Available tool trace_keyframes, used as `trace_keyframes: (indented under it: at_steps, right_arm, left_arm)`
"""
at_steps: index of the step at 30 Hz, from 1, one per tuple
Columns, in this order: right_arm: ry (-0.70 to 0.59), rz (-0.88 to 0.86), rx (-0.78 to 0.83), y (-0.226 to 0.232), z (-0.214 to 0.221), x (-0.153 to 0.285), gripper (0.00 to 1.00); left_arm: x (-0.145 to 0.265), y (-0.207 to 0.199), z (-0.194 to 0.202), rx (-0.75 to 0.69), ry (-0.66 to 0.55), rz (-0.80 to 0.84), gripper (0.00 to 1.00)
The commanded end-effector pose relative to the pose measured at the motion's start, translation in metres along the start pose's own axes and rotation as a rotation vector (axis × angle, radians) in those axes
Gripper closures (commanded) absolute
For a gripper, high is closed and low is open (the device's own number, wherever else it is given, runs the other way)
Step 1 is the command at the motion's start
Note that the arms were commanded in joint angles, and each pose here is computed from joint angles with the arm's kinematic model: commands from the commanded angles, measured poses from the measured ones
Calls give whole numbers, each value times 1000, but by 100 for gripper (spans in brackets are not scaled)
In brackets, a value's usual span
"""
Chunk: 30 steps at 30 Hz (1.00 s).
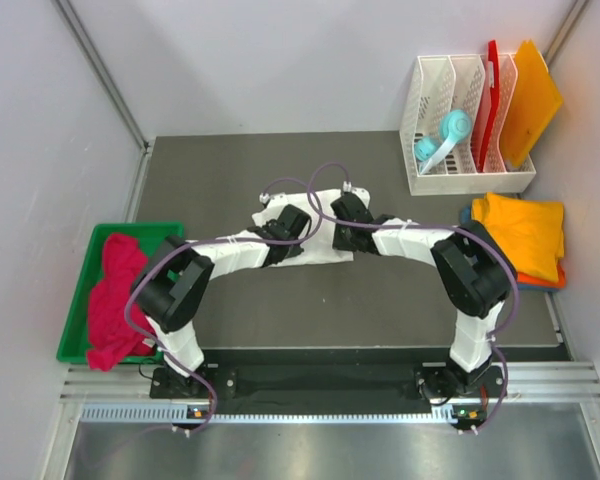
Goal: Fold and stack the t-shirts
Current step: Fold the tshirt
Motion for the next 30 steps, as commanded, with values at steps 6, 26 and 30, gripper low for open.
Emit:
trace_keyframes:
  at_steps: [6,26,30]
  right_arm:
    - [89,26,31,-3,29,17,100]
    - [-400,164,203,-28,-21,192,5]
    - [-439,166,206,-37,-3,211,0]
  left_arm:
    - [17,23,28,-15,61,-77,70]
    - [144,64,-27,-36,-217,-127,10]
    - [160,80,-45,-18,-334,-170,1]
Point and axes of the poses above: each gripper's point midway between its finger pads, its own x axis back along the fingers, its own y axis along the line the jaws close on, z = x × y, the point moved 9 cm from there along x, back along the fingers, and after that the axes turned 11 degrees about x, right-handed, at the moved point
